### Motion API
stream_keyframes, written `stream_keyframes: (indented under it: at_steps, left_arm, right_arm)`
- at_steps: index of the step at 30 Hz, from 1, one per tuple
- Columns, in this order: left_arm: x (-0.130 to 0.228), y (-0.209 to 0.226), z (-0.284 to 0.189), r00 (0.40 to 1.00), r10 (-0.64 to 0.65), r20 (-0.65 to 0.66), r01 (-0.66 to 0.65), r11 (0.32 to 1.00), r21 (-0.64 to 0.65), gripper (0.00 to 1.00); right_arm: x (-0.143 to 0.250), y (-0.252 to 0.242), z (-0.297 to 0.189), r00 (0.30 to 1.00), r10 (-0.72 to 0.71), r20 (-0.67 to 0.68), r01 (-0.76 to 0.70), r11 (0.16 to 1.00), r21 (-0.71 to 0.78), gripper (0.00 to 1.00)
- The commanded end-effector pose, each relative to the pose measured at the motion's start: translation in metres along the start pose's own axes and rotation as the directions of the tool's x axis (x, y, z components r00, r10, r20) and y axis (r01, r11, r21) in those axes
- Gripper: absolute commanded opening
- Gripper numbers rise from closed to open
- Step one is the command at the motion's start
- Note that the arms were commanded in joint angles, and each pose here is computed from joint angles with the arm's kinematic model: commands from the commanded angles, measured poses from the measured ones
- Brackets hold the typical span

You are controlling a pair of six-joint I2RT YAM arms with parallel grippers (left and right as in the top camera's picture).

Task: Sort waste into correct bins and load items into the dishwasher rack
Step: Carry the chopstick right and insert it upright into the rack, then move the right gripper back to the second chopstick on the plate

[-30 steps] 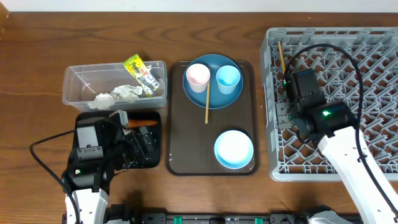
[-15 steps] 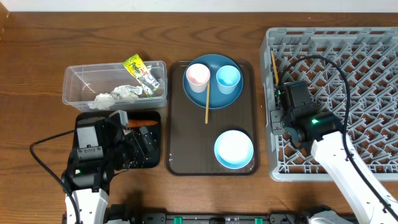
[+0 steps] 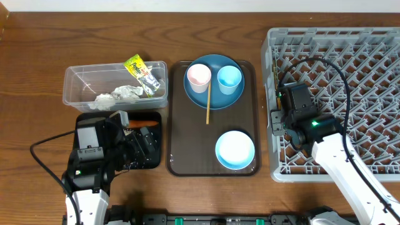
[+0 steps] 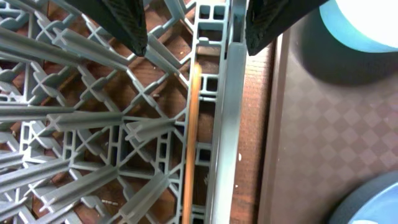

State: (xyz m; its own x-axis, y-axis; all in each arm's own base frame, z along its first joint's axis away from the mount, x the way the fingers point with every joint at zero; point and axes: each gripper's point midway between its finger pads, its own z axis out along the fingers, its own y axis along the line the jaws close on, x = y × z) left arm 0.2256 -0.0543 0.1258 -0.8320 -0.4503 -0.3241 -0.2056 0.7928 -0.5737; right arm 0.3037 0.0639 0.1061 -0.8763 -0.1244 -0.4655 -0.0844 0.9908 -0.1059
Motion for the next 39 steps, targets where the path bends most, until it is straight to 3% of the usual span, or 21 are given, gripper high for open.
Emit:
stream_keyframes:
  at_steps: [1, 7, 13, 20, 29, 31, 34, 36, 39]
  left_arm:
    - [-0.006, -0.001, -0.004, 1.000, 0.014, 0.019, -0.013, 1.000, -0.006, 0.98]
    - [-0.006, -0.001, -0.004, 1.000, 0.014, 0.019, -0.013, 1.000, -0.006, 0.98]
    - [-0.006, -0.001, -0.004, 1.000, 0.014, 0.019, -0.013, 1.000, -0.006, 0.98]
    - [-0.006, -0.001, -0.004, 1.000, 0.014, 0.019, -0.013, 1.000, -0.006, 0.98]
    - [-0.006, -0.001, -0.004, 1.000, 0.014, 0.019, -0.013, 1.000, -0.006, 0.98]
    - [-0.006, -0.001, -0.004, 1.000, 0.014, 0.019, -0.013, 1.000, -0.006, 0.98]
    - [-0.006, -0.001, -0.004, 1.000, 0.014, 0.019, -0.013, 1.000, -0.006, 0.98]
    - [-0.006, -0.001, -0.004, 1.000, 0.013, 0.019, -0.013, 1.000, -0.006, 0.98]
    - [-0.006, -0.001, -0.004, 1.000, 0.014, 0.019, -0.013, 1.000, -0.006, 0.98]
  right_arm:
    - [-0.016, -0.002, -0.012, 0.999, 0.011, 0.030, -0.011, 1.000, 0.001, 0.52]
    - [-0.047, 0.030, -0.067, 0.999, 0.028, 0.031, -0.021, 0.979, -0.204, 0.52]
    - [-0.064, 0.084, -0.105, 0.995, 0.093, 0.028, -0.068, 0.876, -0.478, 0.53]
    - [-0.057, 0.119, -0.097, 0.969, 0.229, -0.097, -0.246, 0.821, -0.515, 0.51]
    - [-0.037, 0.185, -0.076, 0.982, 0.111, -0.154, -0.179, 0.812, -0.555, 0.58]
    - [-0.033, 0.197, -0.069, 0.979, 0.102, -0.174, -0.183, 0.810, -0.556, 0.63]
    - [-0.030, 0.212, -0.060, 0.974, 0.110, -0.200, -0.205, 0.805, -0.557, 0.78]
    - [-0.029, 0.222, -0.056, 0.973, 0.104, -0.206, -0.206, 0.795, -0.571, 0.99]
    - [-0.031, 0.231, -0.050, 0.976, 0.098, -0.194, -0.195, 0.788, -0.583, 0.99]
